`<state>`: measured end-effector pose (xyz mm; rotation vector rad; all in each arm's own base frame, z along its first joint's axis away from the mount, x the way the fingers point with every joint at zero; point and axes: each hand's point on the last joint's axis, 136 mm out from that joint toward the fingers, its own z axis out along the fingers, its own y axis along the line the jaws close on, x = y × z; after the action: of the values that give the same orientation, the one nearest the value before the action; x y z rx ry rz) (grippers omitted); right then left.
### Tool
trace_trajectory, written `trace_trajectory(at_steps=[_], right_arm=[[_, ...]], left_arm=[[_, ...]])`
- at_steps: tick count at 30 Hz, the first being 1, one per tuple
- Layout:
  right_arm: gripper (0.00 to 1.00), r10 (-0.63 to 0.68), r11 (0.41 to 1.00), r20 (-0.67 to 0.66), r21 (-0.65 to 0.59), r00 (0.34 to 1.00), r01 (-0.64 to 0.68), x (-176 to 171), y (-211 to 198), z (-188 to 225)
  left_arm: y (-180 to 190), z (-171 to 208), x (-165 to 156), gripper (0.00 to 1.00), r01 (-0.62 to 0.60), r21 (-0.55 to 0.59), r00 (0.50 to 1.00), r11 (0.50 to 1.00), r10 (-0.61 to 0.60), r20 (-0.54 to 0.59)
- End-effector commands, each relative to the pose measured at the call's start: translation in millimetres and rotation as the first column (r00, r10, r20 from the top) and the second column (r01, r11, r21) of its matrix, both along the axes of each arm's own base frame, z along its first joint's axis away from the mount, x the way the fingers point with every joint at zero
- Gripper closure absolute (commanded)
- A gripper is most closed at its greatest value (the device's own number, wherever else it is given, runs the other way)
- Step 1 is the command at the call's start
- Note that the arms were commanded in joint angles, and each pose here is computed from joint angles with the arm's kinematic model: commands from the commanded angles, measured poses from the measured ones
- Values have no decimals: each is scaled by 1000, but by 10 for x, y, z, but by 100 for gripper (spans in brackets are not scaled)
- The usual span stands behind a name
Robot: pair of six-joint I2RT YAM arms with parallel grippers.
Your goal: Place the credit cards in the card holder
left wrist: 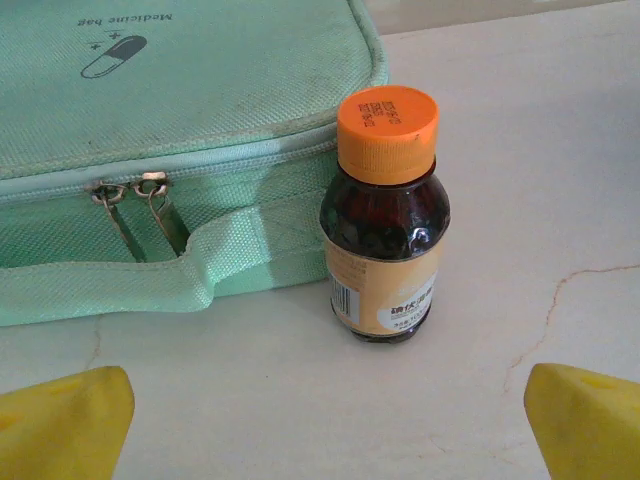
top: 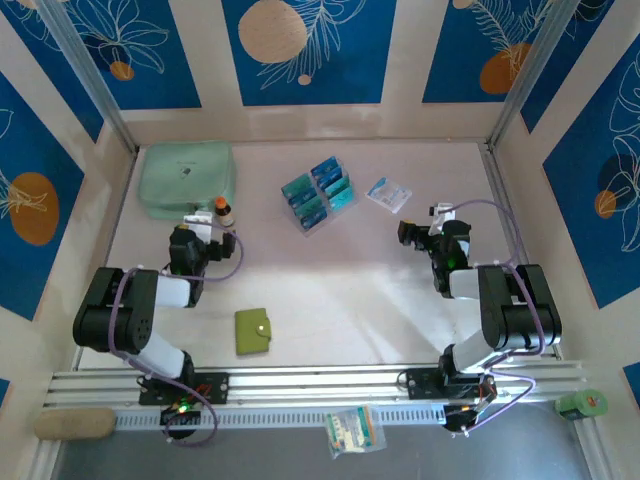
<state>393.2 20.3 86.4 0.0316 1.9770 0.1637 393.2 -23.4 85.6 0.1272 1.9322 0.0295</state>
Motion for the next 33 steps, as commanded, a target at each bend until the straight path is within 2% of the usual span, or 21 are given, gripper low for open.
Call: trace_trajectory(at_steps=[1,33], right_arm=[[1,22,1000,28,-11,999,-22,41,27,76],[1,22,1000,28,-11,999,-22,39,26,73]], left_arm=[[-4,54,30,0,-4,-2,1000,1000,4,28],[6,54,33,0,-9,-6,1000,1000,9,27]])
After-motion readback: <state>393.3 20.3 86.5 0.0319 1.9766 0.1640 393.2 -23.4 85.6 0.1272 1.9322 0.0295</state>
